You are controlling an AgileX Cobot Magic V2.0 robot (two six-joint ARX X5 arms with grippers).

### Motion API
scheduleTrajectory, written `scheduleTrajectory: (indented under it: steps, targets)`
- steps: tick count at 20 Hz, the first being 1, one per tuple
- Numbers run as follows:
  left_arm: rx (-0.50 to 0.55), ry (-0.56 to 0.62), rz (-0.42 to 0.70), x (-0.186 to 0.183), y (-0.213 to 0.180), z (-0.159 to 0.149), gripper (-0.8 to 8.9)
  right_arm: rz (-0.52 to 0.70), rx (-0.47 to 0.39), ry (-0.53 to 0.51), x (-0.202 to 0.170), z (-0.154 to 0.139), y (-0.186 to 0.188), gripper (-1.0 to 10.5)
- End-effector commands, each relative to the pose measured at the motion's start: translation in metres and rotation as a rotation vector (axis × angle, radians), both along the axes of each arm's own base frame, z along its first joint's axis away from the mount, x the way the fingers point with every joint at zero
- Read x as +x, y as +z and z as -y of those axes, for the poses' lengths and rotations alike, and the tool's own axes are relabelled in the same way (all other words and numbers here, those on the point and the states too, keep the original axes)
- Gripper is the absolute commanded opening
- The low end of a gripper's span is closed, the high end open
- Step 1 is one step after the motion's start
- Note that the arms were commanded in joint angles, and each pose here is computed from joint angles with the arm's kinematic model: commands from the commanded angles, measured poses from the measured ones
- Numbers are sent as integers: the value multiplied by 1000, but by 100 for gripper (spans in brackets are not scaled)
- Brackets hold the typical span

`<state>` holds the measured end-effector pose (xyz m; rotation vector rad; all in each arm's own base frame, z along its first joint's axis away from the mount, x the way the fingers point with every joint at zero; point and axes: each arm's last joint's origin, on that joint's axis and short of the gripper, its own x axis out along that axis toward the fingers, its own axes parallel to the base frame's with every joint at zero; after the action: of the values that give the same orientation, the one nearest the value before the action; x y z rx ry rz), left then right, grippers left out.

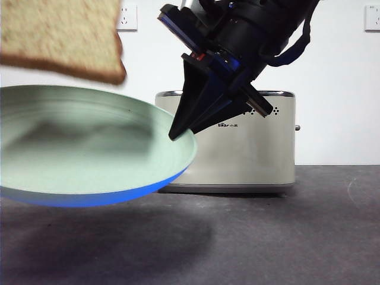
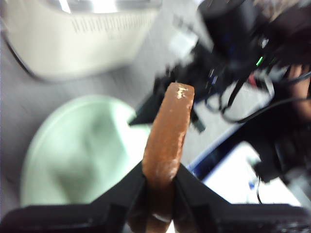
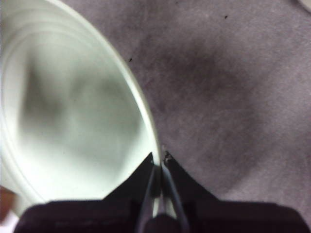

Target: Take the bread from the toaster,put the bread on the plate,put the plate on the table

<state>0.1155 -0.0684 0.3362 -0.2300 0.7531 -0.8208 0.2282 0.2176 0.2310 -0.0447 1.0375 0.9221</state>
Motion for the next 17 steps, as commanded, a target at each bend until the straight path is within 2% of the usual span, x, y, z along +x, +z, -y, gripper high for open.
scheduleTrajectory:
  steps: [1, 8, 14, 15, 17]
  targets:
    - [58, -44, -43, 20, -13, 9, -9, 3, 12, -11, 0, 0, 2, -13]
    - [137, -47, -183, 59, -46, 15, -9, 72, 29, -37, -5, 6, 19, -13]
    - [172, -32, -239, 87, -68, 22, 8, 41, 57, -5, -7, 6, 20, -13]
    - [195, -14, -239, 87, -69, 21, 87, 40, 56, -5, -7, 6, 20, -13]
    - [217, 5, -235, 88, -69, 20, 476, 33, 51, -4, -8, 6, 19, -13]
